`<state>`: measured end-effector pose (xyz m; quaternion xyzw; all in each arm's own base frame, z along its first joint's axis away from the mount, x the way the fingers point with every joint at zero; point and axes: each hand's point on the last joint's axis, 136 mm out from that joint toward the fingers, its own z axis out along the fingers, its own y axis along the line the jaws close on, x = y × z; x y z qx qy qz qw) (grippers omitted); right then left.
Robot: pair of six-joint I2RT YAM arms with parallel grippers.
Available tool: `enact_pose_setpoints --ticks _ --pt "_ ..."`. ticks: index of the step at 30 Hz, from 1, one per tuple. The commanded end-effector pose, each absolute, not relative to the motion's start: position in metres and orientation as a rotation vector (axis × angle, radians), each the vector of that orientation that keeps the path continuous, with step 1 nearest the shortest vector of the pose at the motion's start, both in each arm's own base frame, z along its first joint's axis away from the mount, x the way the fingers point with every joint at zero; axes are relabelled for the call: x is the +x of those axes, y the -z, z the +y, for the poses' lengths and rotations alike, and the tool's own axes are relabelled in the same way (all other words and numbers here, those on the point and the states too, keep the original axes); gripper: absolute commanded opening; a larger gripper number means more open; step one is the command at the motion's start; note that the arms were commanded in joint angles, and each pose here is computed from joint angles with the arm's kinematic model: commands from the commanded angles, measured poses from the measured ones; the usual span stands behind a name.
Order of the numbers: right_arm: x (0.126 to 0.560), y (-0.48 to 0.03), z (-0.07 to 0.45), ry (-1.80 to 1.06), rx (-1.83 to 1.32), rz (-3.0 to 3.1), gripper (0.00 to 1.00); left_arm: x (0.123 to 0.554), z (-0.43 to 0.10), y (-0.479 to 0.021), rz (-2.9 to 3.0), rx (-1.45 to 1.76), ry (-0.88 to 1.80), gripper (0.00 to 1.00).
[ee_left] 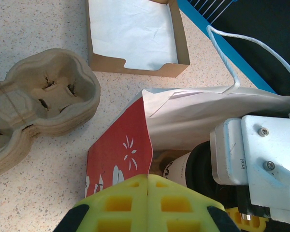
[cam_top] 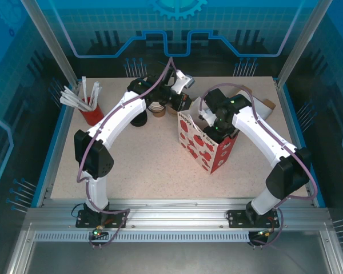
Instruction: Pack the takeout coffee
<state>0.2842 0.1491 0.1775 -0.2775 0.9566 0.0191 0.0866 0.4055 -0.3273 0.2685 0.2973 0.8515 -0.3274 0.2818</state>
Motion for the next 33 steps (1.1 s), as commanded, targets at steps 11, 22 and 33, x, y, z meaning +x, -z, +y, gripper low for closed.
enact_pose_setpoints --ticks 11,22,33 --pt "0.287 -0.178 0.145 -0.081 -0.787 2.835 0.29 0.398 -0.328 -0.27 2.29 0.832 0.886 0.0" --pt "0.291 -0.167 0.144 -0.09 -0.785 2.847 0.29 0.397 -0.328 -0.269 2.294 0.834 0.885 0.0" --pt "0.289 -0.167 0.142 -0.09 -0.779 2.855 0.29 0.397 -0.328 -0.27 2.292 0.833 0.888 0.0"
